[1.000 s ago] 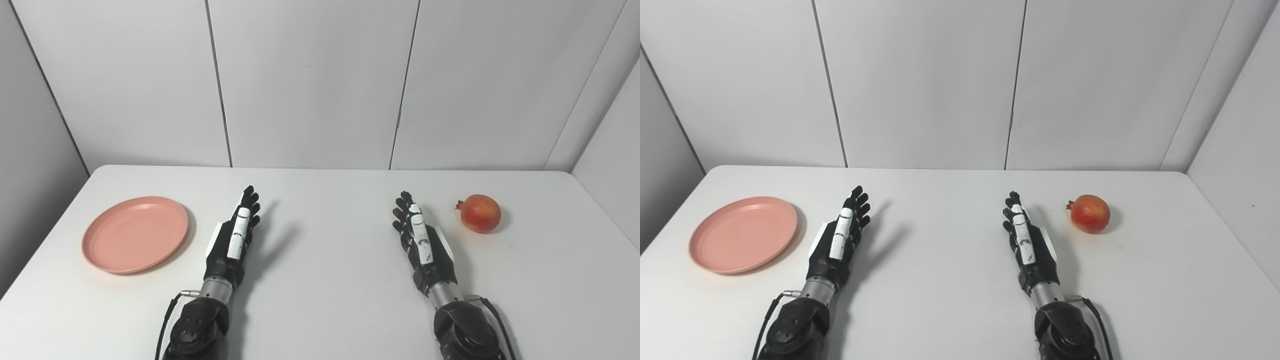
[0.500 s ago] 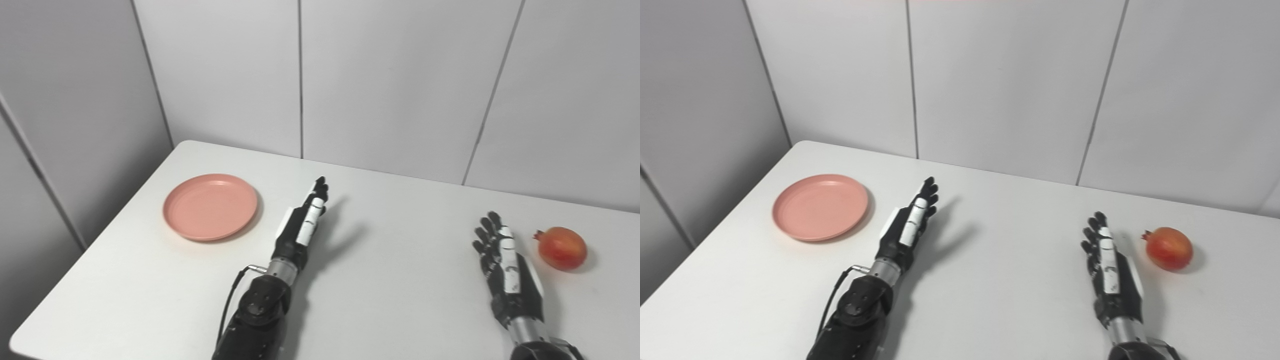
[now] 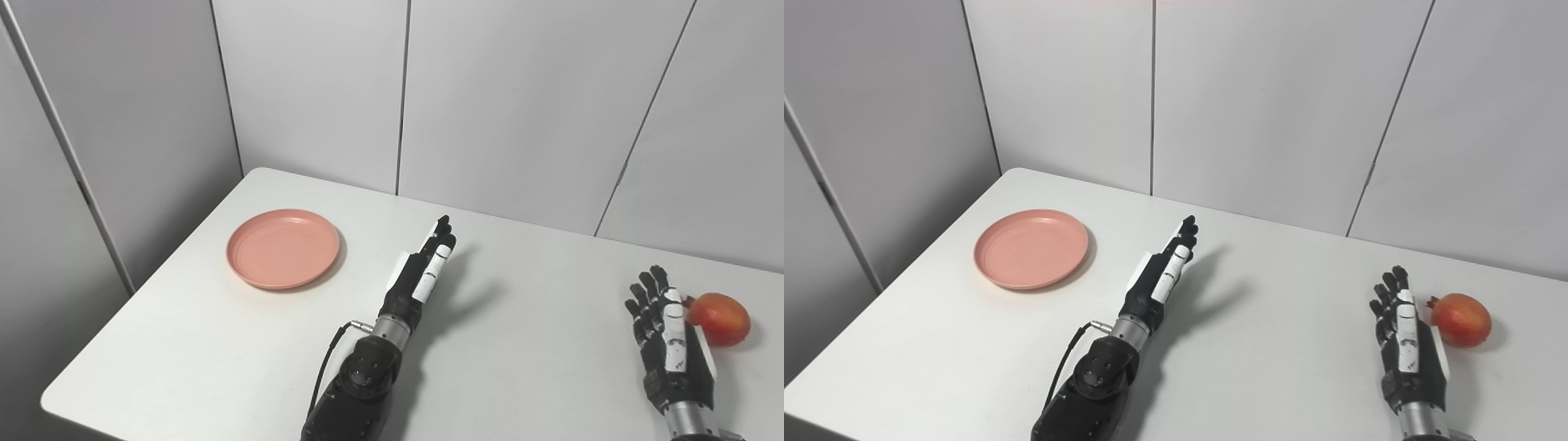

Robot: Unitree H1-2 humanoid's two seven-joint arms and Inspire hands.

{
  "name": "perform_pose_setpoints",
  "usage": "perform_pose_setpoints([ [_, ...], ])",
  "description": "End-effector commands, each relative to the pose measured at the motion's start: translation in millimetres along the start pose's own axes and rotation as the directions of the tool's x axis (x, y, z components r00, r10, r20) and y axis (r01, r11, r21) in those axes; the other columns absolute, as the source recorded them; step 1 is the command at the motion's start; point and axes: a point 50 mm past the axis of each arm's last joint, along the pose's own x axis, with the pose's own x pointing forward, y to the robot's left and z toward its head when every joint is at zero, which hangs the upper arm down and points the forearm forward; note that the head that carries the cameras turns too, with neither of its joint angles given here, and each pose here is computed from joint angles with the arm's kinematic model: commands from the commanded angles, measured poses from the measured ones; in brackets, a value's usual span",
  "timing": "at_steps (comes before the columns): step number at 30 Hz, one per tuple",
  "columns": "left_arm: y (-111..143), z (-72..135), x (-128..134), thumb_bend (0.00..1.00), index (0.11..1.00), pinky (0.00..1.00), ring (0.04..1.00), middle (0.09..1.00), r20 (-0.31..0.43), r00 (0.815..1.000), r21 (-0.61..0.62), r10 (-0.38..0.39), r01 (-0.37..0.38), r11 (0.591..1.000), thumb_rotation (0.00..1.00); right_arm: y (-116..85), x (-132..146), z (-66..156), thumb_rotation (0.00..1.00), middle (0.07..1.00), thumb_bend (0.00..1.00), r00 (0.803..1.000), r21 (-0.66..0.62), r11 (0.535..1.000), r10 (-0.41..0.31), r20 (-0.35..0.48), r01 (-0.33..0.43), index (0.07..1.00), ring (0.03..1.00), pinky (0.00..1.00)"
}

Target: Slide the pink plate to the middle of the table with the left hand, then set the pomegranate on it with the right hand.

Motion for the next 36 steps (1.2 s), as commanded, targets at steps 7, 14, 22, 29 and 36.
perform_pose_setpoints([
  [7,-1.5,-12.1,-7.3,0.55,1.0,0.99,1.0,1.0,-0.023,1.0,-0.01,0.011,-0.011,1.0,1.0,-4.6,-3.4,-0.7,0.97,1.0,0.68,0.999,-0.029,1.0,0.014,0.032,-0.013,1.0,1.0,1.0],
  [14,0.1,-13.9,-7.1,0.55,1.0,1.0,1.0,1.0,-0.023,1.0,-0.01,0.013,-0.013,1.0,1.0,-2.2,-2.8,0.0,0.99,1.0,0.65,0.999,-0.036,0.999,0.011,0.031,-0.01,1.0,1.0,1.0],
  [22,1.1,-14.5,-7.2,0.55,1.0,1.0,1.0,1.0,-0.017,1.0,-0.02,0.014,-0.014,1.0,1.0,-0.7,-2.1,-0.7,0.98,1.0,0.64,0.999,-0.029,1.0,0.008,0.036,-0.007,1.0,1.0,1.0],
  [29,-0.5,-15.0,-6.9,0.54,1.0,0.99,1.0,1.0,-0.021,1.0,-0.011,0.007,-0.007,1.0,1.0,-0.9,-1.9,-1.4,0.99,1.0,0.64,0.999,-0.03,1.0,0.009,0.031,-0.008,1.0,1.0,1.0],
  [36,-1.8,-14.9,-7.9,0.55,1.0,1.0,1.0,1.0,-0.033,0.999,-0.025,0.007,-0.008,1.0,1.0,-1.6,-2.6,-1.9,0.98,1.0,0.64,1.0,-0.028,1.0,0.008,0.027,-0.007,1.0,1.0,1.0],
])
